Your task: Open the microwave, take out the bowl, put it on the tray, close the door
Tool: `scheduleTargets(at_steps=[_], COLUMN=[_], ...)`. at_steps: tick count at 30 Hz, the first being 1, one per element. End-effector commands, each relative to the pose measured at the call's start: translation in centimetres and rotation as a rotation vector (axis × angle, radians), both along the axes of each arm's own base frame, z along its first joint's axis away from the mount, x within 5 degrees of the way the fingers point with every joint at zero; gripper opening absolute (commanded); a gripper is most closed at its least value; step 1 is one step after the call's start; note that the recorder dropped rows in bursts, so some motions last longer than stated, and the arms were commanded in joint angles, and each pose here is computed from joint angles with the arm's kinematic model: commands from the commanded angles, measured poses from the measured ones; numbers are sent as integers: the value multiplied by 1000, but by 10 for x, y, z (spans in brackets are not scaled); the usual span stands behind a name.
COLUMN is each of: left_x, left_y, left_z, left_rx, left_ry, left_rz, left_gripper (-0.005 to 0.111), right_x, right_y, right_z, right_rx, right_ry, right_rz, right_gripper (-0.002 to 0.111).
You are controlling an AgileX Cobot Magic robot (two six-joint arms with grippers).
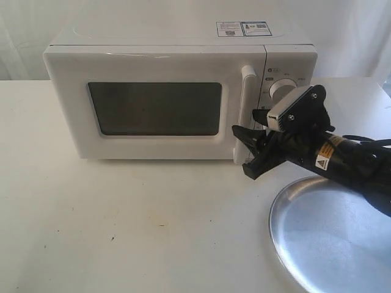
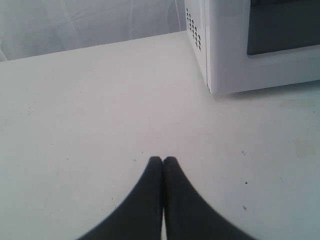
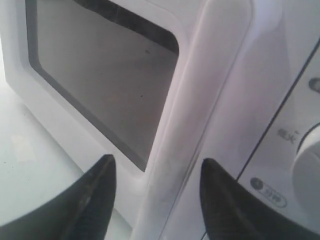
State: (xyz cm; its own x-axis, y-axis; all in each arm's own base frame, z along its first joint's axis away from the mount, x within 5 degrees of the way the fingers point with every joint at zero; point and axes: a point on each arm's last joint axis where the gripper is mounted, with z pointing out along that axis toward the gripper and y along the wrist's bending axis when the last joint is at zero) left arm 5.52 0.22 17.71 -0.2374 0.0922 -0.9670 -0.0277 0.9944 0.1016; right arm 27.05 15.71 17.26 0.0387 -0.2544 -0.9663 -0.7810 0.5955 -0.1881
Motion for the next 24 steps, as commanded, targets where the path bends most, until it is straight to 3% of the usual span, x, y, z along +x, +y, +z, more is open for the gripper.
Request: scheduleTargets(at_steps=[1, 8, 14, 17, 24], left_x=[0, 0, 0, 0, 0], left_y=[0, 0, 0, 0, 0], left_z=[1, 1, 1, 1, 1], left_rx=[0, 0, 0, 0, 0], left_ry=[-6, -6, -6, -6, -6], left_rz=[-4, -4, -4, -4, -4], left_gripper=[0, 0, 0, 0, 0], right_x=[7, 15, 18, 17, -1], right_y=[2, 7, 6, 7, 18], right_z=[0, -13, -12, -12, -8], right_rx=[1, 43, 84, 82, 72], right_ry=[0, 33, 39, 34, -37], right_rz=[-2, 11, -27, -13, 237], right_gripper=[48, 38, 0, 0, 0])
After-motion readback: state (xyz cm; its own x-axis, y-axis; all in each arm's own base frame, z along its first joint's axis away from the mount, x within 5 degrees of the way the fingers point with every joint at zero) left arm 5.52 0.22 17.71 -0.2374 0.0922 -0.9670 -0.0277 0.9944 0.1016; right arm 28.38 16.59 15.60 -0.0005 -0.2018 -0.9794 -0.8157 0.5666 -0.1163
